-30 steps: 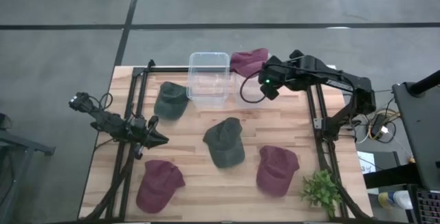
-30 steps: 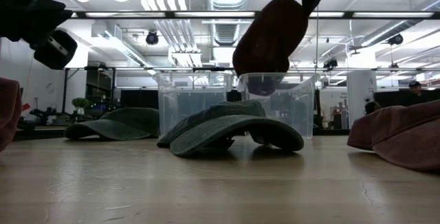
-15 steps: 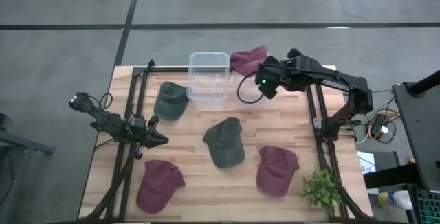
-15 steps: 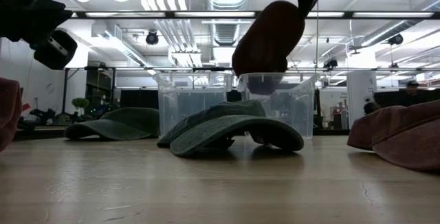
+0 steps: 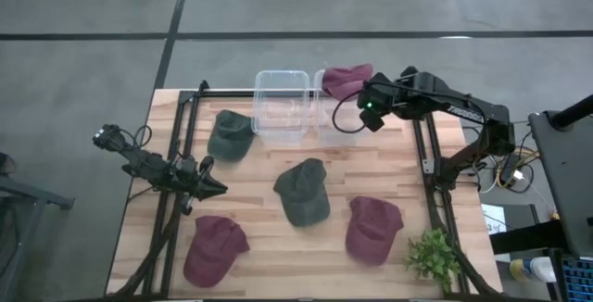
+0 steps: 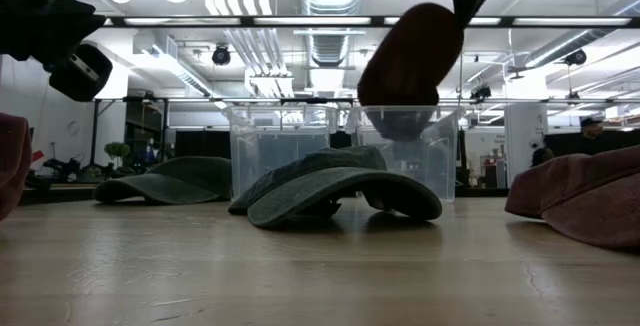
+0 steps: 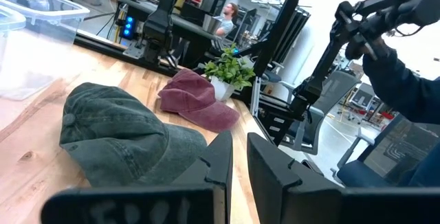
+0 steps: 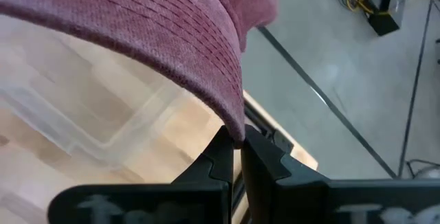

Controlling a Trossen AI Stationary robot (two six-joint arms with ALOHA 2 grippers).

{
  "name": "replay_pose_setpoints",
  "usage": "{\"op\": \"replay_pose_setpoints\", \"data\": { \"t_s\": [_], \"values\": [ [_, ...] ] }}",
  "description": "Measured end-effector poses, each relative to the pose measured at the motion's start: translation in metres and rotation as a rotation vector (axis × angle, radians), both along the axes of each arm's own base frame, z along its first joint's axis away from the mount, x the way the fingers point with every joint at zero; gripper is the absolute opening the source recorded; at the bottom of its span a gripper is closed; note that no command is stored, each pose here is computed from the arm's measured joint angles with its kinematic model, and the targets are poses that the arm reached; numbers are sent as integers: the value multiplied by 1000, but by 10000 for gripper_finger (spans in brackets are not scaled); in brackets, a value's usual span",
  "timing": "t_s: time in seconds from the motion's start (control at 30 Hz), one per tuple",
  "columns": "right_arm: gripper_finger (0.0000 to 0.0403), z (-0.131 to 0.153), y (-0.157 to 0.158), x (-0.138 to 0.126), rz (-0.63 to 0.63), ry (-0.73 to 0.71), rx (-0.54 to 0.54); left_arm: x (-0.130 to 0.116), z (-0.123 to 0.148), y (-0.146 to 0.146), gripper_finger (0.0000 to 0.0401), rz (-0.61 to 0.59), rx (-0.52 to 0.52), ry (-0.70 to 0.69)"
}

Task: Pick & Place hat
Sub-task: Put the top red cap into the right transparent bin

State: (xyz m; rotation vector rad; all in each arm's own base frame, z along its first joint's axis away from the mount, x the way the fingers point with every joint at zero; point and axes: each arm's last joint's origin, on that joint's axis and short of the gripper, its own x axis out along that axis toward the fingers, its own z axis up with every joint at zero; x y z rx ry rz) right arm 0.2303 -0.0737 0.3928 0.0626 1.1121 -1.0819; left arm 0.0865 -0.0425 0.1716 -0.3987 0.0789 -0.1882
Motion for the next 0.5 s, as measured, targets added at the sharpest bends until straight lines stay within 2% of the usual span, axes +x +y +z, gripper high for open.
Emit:
{"op": "replay_pose_setpoints", "data": {
  "t_s": [0.3, 0.5],
  "values": [
    [11, -27, -1, 2, -50, 68, 21, 0, 0, 0, 39, 0, 0, 0],
    [11, -30, -1, 5, -70, 46, 29, 0, 0, 0, 39, 0, 0, 0]
  ]
}}
